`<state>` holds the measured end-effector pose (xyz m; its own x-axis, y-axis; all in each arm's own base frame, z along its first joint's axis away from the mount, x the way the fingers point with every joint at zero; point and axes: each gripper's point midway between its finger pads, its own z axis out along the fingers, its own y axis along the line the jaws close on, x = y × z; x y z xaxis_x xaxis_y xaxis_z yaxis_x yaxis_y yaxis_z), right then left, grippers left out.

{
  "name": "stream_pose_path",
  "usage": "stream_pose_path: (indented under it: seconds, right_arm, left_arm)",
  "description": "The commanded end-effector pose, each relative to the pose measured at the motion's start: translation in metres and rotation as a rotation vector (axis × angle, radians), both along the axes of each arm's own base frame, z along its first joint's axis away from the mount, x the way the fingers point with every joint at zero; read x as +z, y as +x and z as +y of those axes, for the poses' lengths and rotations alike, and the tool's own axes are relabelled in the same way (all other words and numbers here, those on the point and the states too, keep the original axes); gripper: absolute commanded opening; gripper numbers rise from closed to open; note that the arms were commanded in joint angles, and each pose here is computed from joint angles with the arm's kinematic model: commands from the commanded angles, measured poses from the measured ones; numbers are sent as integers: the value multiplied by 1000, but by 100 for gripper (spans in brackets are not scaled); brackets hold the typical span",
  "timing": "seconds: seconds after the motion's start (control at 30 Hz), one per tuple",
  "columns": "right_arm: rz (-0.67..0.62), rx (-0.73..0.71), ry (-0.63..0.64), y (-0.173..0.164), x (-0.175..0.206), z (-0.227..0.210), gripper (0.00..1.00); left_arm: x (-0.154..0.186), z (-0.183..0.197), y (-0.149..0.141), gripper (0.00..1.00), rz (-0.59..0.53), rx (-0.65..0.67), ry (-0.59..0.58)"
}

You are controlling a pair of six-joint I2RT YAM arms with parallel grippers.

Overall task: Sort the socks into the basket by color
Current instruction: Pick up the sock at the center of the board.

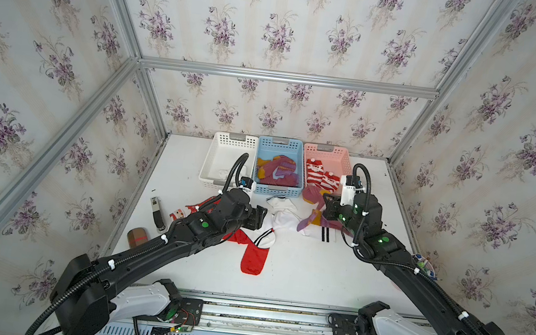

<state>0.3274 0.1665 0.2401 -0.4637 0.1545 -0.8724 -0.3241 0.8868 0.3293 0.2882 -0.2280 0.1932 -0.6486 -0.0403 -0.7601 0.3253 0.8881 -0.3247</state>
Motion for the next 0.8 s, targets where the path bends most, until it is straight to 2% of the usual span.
stream_pose_path:
  seconds: [0.0,0.3,0.77]
  right_arm:
    - [-34,52,18,-10,19,7,0]
    - [-113,80,54,-17,55,11,1]
    - [-210,123,105,5,97,31,1]
  left_arm:
    - [5,0,0,67,-13,5,-12]
    - [7,1,-3,68,-23,4,-16]
    - [10,0,-7,69,-29,-4,-22]
